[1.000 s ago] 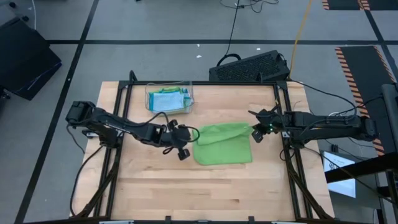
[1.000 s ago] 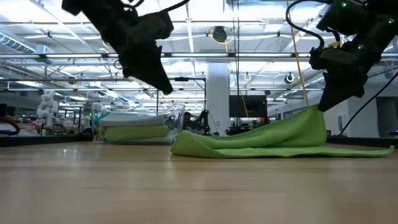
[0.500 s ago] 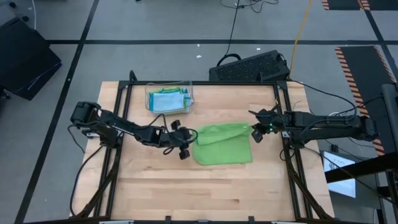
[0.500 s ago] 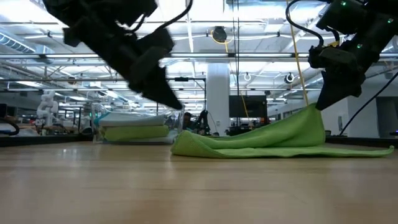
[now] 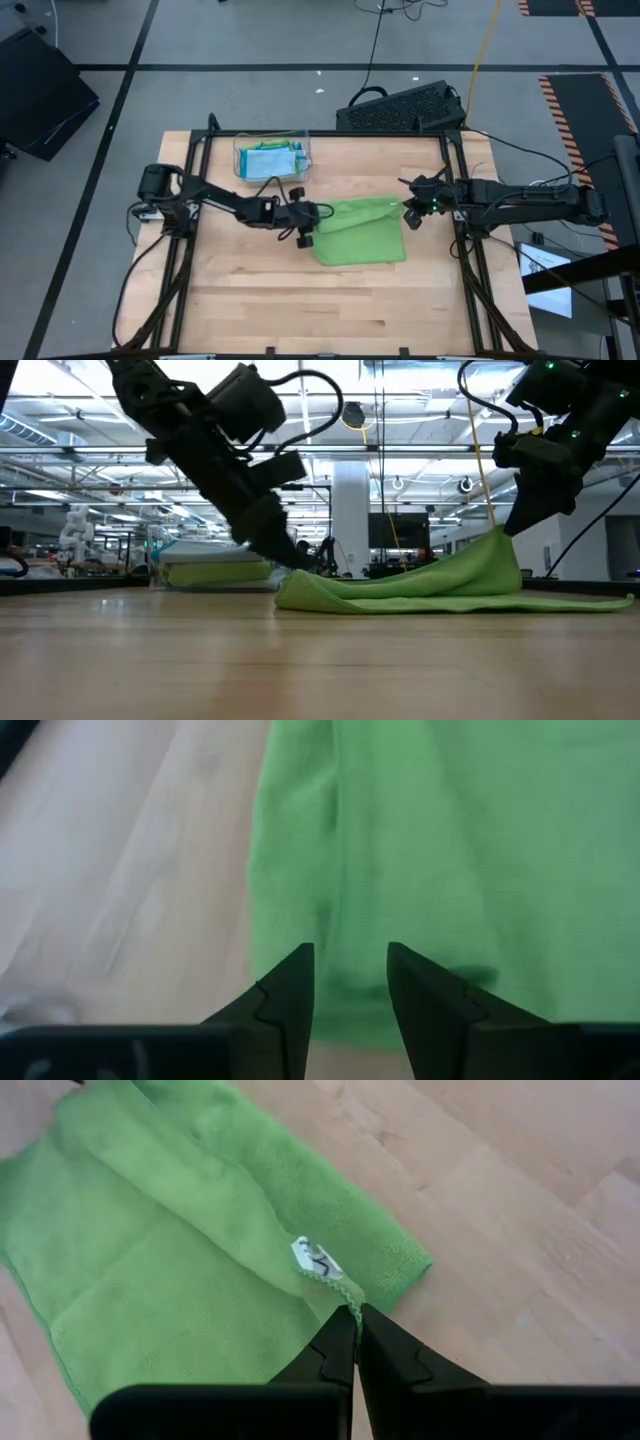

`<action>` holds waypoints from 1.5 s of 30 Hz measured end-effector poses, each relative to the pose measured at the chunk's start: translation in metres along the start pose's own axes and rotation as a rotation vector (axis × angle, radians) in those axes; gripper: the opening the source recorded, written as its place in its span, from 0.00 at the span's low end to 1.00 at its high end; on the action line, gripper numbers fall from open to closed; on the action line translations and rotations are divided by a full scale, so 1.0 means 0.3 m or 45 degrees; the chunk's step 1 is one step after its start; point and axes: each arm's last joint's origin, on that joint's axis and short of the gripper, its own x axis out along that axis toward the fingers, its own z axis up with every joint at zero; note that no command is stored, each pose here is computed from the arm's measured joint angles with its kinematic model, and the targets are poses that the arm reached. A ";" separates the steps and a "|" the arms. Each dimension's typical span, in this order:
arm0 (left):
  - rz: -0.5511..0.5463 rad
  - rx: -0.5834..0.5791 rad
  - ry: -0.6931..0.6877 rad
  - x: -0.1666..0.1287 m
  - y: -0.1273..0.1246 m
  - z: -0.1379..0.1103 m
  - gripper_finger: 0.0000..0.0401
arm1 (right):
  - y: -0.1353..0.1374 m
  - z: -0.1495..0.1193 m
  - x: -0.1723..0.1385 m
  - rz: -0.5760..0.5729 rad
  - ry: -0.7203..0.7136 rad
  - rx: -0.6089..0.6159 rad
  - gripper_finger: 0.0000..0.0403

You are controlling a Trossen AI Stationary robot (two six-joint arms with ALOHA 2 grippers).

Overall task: Fold microfiber towels
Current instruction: Fold the green microfiber cloth

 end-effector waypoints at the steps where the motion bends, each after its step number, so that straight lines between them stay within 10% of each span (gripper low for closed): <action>1: -0.007 0.006 0.014 0.000 0.010 -0.001 0.33 | 0.002 0.003 0.000 0.004 -0.009 0.002 0.01; 24: -0.185 -0.015 0.073 0.057 0.053 -0.026 0.33 | 0.006 0.008 0.005 0.014 -0.021 -0.033 0.01; 35: -0.112 0.042 0.078 0.054 0.048 -0.027 0.03 | 0.005 0.006 0.005 0.008 -0.013 -0.045 0.01; 45: 0.144 0.120 -0.114 -0.119 0.061 0.091 0.01 | 0.015 0.026 0.003 0.040 -0.096 -0.096 0.01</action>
